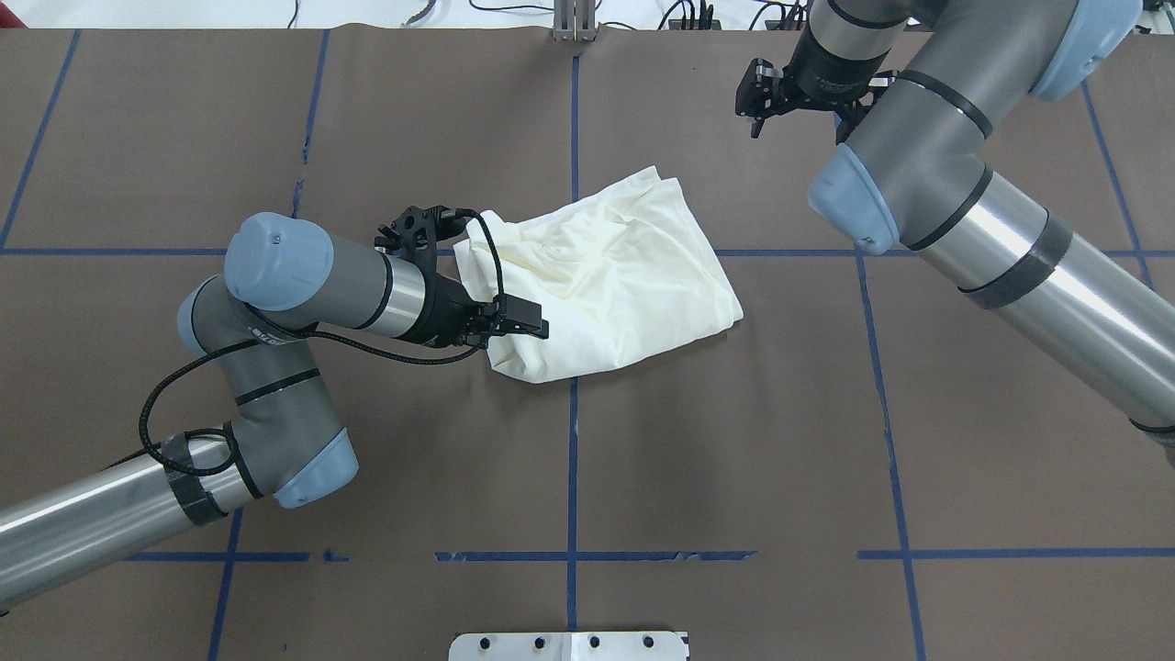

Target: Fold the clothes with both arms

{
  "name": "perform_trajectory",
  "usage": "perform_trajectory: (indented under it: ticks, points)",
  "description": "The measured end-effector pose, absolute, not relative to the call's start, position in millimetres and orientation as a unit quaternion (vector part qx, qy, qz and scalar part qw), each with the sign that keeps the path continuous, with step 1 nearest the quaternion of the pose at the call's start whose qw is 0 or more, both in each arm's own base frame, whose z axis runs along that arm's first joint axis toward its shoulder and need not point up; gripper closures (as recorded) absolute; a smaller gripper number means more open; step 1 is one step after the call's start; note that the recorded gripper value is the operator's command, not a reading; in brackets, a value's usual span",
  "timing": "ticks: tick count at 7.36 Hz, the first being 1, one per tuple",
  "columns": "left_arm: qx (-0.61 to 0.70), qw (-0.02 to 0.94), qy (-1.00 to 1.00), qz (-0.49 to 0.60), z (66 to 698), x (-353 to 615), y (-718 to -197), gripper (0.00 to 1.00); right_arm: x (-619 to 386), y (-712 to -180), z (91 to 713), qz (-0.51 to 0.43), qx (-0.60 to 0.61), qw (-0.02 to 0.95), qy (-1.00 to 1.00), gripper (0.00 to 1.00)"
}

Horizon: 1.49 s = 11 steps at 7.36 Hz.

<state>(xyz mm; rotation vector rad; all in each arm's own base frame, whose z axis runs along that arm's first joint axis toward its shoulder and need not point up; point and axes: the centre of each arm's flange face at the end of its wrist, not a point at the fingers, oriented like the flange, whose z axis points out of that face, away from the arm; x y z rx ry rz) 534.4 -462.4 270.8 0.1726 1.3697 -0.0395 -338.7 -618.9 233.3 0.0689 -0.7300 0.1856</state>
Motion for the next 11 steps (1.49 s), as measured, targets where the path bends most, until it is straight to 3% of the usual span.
perform_trajectory:
  ticks: [4, 11]
  points:
    - [0.073, 0.766, 0.639, -0.007, 248.9, 568.6, -455.4, 0.00, -337.5, -618.7, 236.2, 0.092, 0.033, 0.930, -0.355, 0.00]
    - [0.030, 0.738, 0.670, 0.070, 226.9, 590.9, -349.5, 0.00, -332.6, -615.3, 245.4, 0.095, 0.032, 0.931, -0.352, 0.00]
